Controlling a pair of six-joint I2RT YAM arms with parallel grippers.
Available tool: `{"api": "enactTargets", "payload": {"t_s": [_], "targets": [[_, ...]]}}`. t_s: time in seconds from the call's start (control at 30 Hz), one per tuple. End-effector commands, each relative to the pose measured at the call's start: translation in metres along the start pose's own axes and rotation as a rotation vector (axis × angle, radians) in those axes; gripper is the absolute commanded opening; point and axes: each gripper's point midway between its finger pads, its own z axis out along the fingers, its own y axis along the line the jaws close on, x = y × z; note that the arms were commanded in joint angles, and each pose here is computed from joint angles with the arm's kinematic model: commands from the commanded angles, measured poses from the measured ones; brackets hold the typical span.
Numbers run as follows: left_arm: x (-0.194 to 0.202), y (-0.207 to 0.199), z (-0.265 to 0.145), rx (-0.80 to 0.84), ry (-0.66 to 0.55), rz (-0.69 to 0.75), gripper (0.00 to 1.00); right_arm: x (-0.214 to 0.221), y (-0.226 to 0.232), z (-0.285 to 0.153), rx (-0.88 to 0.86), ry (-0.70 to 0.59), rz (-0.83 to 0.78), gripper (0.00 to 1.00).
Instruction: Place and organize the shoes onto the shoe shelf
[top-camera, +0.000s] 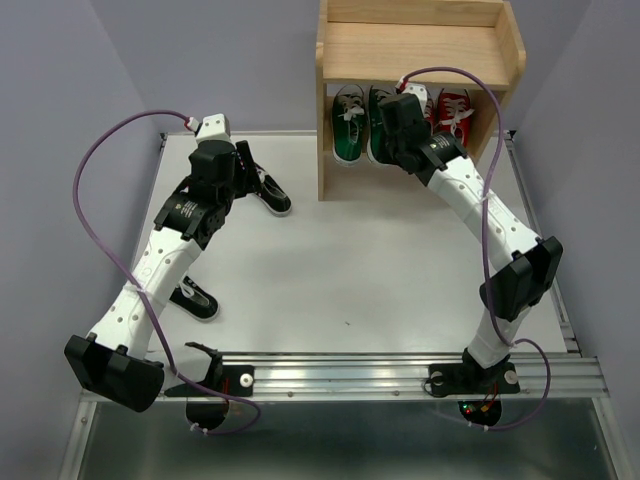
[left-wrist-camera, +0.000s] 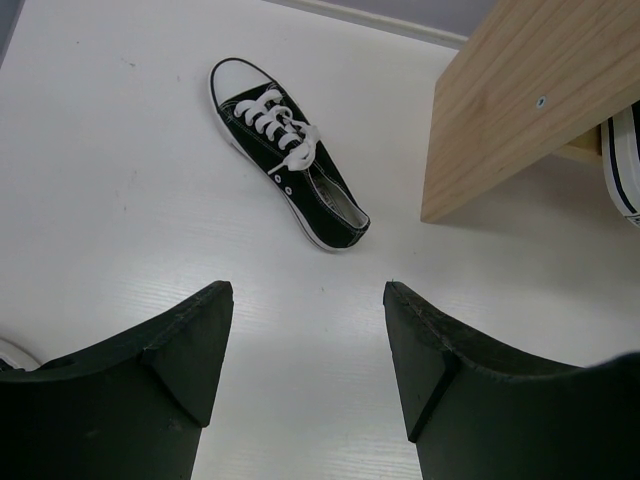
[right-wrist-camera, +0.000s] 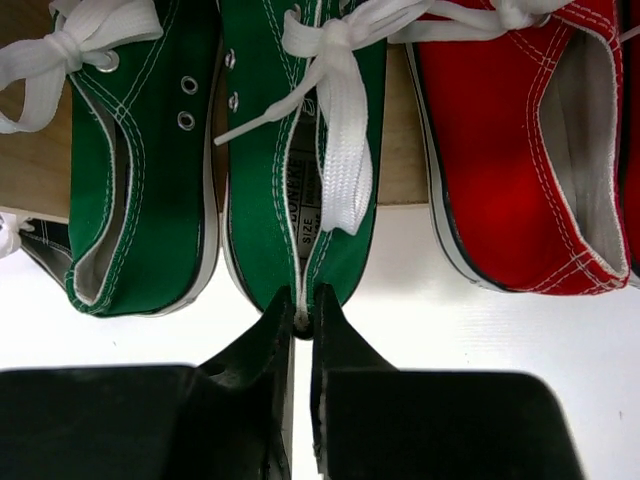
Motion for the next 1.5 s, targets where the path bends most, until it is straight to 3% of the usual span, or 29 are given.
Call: {"api": "enactTargets", "payload": {"t_s": [0.0, 0.3, 0.67, 1.27, 1.33, 1.4, 1.47], "targets": [[-0.023, 0.000, -0.009, 0.009, -0.063, -0.024, 0.73, -0.037, -0.001, -0.006, 0.000, -0.138, 0.010, 0.01], [-0.023, -0.002, -0.007, 0.009, -0.060, -0.026, 0.73, -0.049, -0.010, -0.007, 0.141, -0.221, -0.141, 0.01], [-0.024, 0.000, -0.009, 0.002, -0.063, -0.030, 0.73, -0.050, -0.005, -0.008, 0.275, -0.281, -0.184, 0.01], [-0.019, -0.001, -0.009, 0.011, -0.052, -0.041, 0.73, -0.050, 0.033, -0.004, 0.119, -0.305, -0.072, 0.01], [-0.018, -0.001, -0.008, 0.013, -0.048, -0.039, 0.73, -0.052, 0.035, -0.004, 0.111, -0.308, -0.065, 0.08], [-0.019, -0.002, -0.009, 0.015, -0.050, -0.042, 0.73, -0.051, 0.038, -0.004, 0.095, -0.304, -0.059, 0.38], [-0.019, 0.000, -0.009, 0.008, -0.051, -0.042, 0.73, -0.049, 0.036, -0.006, 0.094, -0.297, -0.060, 0.55]]}}
